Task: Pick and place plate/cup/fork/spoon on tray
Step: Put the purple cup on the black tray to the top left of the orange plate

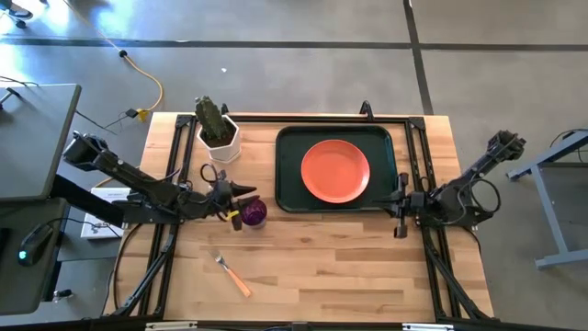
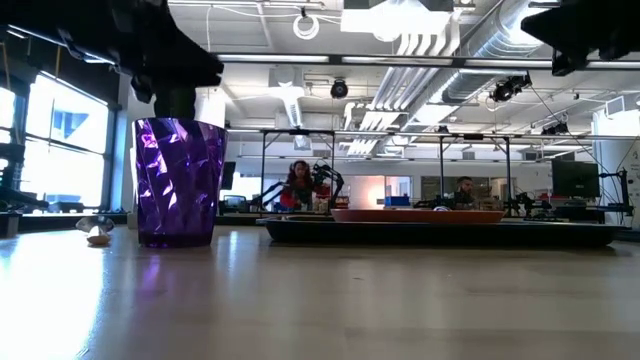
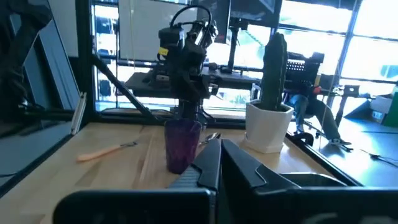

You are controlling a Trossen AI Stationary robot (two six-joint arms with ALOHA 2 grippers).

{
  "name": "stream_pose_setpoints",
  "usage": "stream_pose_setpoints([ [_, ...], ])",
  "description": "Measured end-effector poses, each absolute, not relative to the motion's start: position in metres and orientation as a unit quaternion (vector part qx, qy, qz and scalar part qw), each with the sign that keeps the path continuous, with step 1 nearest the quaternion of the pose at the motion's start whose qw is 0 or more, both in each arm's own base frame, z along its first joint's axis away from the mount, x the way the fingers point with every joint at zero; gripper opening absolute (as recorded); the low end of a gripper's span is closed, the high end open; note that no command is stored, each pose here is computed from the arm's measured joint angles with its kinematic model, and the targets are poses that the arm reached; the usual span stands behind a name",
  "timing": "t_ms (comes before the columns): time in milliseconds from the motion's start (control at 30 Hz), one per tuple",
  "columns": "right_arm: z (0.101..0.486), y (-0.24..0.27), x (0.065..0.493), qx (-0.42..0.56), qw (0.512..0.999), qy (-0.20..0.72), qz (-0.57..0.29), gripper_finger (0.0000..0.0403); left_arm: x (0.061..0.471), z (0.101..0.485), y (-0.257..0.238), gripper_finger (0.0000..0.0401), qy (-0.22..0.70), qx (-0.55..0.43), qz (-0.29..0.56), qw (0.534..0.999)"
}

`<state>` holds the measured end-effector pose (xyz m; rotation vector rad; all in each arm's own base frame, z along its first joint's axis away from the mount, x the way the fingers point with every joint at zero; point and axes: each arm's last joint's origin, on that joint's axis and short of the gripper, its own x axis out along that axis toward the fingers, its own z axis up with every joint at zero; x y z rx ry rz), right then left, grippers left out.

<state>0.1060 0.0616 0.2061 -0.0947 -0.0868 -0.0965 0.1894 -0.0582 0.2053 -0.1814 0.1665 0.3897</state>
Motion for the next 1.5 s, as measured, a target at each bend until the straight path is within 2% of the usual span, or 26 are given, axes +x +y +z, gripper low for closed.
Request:
stream_pose_setpoints([
  [267,0.189,0.055,0.099,-0.018,0.997,-0.046,-0.062,0.0007,0.196,0.207,-0.046,0.017,0.197,-0.091,0.187,0.958],
  [467,0.189,0.053,0.099,-0.026,0.994,-0.04,-0.094,0.0012,0.203,0.22,-0.048,0.0177,0.275,-0.083,0.128,0.949],
  [567,0.19,0.052,0.098,-0.022,0.993,-0.044,-0.108,0.0029,0.205,0.219,-0.049,0.0177,0.3,-0.08,0.116,0.943],
  [800,0.186,0.052,0.099,-0.013,0.993,-0.028,-0.112,0.0104,0.203,0.207,-0.043,0.0177,0.342,-0.054,0.173,0.922],
  [1033,0.184,0.052,0.099,0.002,0.993,-0.024,-0.112,0.0113,0.204,0.206,-0.034,0.0176,0.344,-0.068,0.202,0.915],
  [1200,0.184,0.053,0.099,0.018,0.994,-0.026,-0.104,0.0112,0.204,0.205,-0.028,0.0141,0.35,-0.086,0.211,0.909],
  [1367,0.184,0.053,0.099,0.019,0.994,-0.026,-0.104,0.0112,0.206,0.204,-0.027,0.0081,0.372,-0.115,0.16,0.907],
  [1500,0.184,0.053,0.099,0.02,0.994,-0.026,-0.104,0.0112,0.206,0.203,-0.025,0.0055,0.381,-0.126,0.142,0.905],
])
